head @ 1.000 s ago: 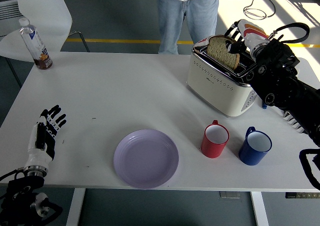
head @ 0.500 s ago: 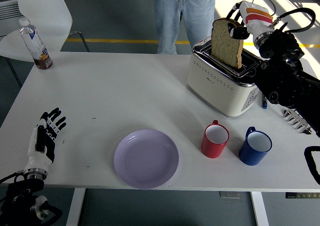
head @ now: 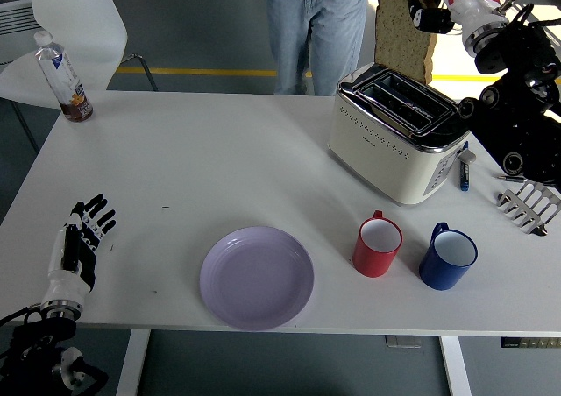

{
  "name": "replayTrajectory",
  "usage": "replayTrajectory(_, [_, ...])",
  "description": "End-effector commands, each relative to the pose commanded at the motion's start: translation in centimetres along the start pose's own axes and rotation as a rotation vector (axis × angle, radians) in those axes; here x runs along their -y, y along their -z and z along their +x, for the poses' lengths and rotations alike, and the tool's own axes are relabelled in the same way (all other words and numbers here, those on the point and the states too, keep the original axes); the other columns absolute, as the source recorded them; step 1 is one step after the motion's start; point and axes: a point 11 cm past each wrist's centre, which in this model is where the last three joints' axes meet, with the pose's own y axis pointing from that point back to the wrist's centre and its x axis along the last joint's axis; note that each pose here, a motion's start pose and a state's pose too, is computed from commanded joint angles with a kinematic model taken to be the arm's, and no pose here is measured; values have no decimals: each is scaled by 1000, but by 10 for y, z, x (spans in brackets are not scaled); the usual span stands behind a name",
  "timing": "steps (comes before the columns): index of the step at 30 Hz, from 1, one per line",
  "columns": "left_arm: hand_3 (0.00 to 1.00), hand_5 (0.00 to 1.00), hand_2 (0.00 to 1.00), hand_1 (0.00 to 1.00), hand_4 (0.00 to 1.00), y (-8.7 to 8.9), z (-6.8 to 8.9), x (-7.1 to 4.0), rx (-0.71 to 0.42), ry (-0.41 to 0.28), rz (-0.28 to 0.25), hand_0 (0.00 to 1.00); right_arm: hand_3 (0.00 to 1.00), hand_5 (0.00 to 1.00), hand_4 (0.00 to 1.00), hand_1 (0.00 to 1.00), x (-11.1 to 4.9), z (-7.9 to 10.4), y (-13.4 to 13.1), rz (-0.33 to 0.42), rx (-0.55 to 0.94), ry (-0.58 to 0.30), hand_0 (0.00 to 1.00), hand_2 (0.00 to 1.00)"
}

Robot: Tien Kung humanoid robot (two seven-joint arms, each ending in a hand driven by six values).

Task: Push plate across desktop,pick up the break from the machine,place the break in the plate

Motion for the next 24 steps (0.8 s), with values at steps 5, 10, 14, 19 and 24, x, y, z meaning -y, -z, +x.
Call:
replayTrajectory(5, [789, 998, 879, 800, 525, -2, 1, 1, -2, -3, -6, 807, 422, 2, 377, 263, -9, 9, 36, 100, 60, 28, 208, 361])
replayTrajectory(10, [789, 998, 879, 799, 525, -6, 3, 3, -5, -13, -18, 807, 415, 2, 337, 262, -28, 4, 65, 191, 102, 116, 209, 357])
replayTrajectory(14, [789, 998, 879, 800, 525, -7, 6, 3, -7, -21, -21, 807, 415, 2, 338, 261, -52, -3, 97, 295, 165, 202, 210, 357])
replayTrajectory(19, [789, 998, 879, 800, 526, -7, 7, 3, -8, -24, -23, 807, 415, 2, 336, 261, -85, -18, 132, 403, 228, 326, 210, 356])
replayTrajectory(24, [789, 998, 879, 799, 526, -8, 6, 3, -8, -23, -24, 807, 414, 2, 329, 259, -118, -48, 149, 452, 262, 486, 209, 354])
